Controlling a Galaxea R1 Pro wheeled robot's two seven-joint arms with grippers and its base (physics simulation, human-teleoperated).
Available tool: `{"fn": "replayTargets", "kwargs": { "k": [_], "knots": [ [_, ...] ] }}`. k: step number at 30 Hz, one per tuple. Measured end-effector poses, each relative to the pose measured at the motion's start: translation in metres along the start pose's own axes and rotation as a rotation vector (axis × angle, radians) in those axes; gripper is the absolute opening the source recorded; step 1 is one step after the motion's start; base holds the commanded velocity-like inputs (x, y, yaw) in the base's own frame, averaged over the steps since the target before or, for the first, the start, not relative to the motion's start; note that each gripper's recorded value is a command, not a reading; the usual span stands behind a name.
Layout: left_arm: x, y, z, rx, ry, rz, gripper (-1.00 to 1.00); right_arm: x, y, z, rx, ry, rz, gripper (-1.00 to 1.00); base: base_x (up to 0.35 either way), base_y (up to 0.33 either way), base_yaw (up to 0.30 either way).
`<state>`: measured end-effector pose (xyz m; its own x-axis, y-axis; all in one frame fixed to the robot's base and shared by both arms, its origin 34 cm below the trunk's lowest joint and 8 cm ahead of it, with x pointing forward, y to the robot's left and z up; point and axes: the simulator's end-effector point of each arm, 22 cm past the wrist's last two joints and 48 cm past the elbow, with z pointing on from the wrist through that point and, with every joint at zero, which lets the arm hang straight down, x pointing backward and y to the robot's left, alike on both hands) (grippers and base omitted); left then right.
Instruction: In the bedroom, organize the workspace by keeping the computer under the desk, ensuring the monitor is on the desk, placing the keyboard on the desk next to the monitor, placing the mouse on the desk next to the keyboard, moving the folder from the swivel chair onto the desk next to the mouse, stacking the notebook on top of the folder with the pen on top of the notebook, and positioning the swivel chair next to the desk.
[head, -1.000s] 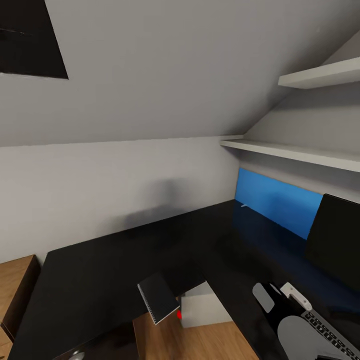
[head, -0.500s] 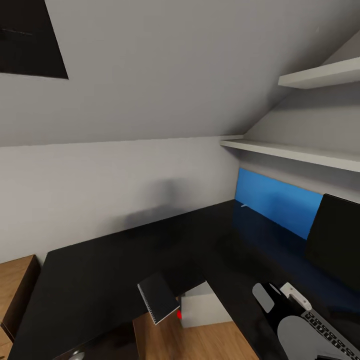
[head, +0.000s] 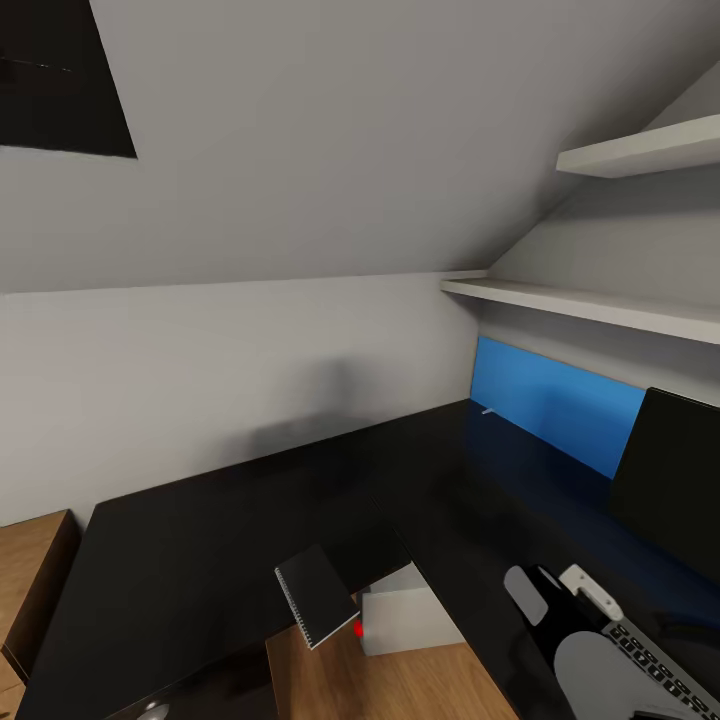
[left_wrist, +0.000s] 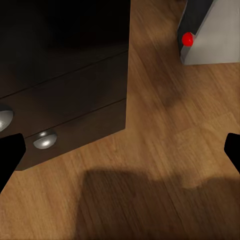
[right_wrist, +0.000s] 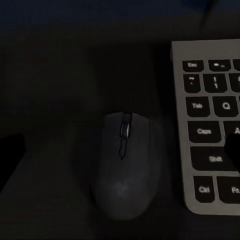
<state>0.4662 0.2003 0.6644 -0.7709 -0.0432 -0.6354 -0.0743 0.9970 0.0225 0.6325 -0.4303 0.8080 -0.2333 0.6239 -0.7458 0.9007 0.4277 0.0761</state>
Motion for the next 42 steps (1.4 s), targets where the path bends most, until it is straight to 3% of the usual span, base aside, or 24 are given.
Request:
{"fn": "replayTargets", "kwargs": {
  "k": [8, 10, 14, 15, 16, 19, 25, 30, 33, 35, 42],
  "knots": [
    [0.001, 0.000, 0.000, 0.000, 0.003, 0.001, 1.00, 0.018, 0.026, -0.020, -0.049, 0.008, -0.017, 1.00, 0.000, 0.000, 0.038],
    [0.019, 0.000, 0.000, -0.002, 0.040, 0.013, 1.00, 0.019, 0.049, -0.037, -0.104, -0.049, -0.066, 1.00, 0.000, 0.000, 0.219],
    [0.038, 0.001, 0.000, -0.005, 0.081, 0.023, 1.00, 0.019, 0.072, -0.056, -0.166, -0.118, -0.083, 1.00, 0.000, 0.000, 0.252],
    [0.042, 0.002, -0.001, -0.005, 0.088, 0.026, 1.00, 0.022, 0.082, -0.065, -0.196, -0.141, -0.102, 1.00, 0.000, 0.000, 0.274],
    [0.046, 0.002, -0.001, -0.006, 0.096, 0.028, 1.00, 0.031, 0.099, -0.081, -0.245, -0.175, -0.156, 1.00, 0.000, 0.000, 0.276],
    [0.048, 0.002, -0.001, -0.006, 0.101, 0.029, 1.00, 0.046, 0.111, -0.096, -0.286, -0.201, -0.216, 1.00, 0.000, 0.000, 0.279],
    [0.052, 0.001, -0.001, -0.005, 0.110, 0.031, 1.00, 0.046, 0.131, -0.121, -0.367, -0.304, -0.226, 1.00, 0.000, 0.000, 0.283],
    [0.063, 0.000, -0.002, -0.003, 0.131, 0.036, 1.00, 0.050, 0.126, -0.124, -0.389, -0.352, -0.231, 1.00, 0.000, 0.000, 0.172],
    [0.066, -0.001, -0.003, -0.002, 0.136, 0.035, 1.00, 0.072, 0.098, -0.118, -0.389, -0.372, -0.257, 1.00, 0.000, 0.000, 0.040],
    [0.067, -0.003, -0.003, 0.001, 0.139, 0.035, 1.00, 0.086, 0.076, -0.121, -0.425, -0.446, -0.287, 1.00, 0.000, 0.000, 0.007],
    [0.068, -0.006, -0.004, 0.005, 0.141, 0.033, 1.00, 0.107, 0.056, -0.117, -0.452, -0.469, -0.344, 1.00, 0.000, 0.000, 0.002]
  ]
}}
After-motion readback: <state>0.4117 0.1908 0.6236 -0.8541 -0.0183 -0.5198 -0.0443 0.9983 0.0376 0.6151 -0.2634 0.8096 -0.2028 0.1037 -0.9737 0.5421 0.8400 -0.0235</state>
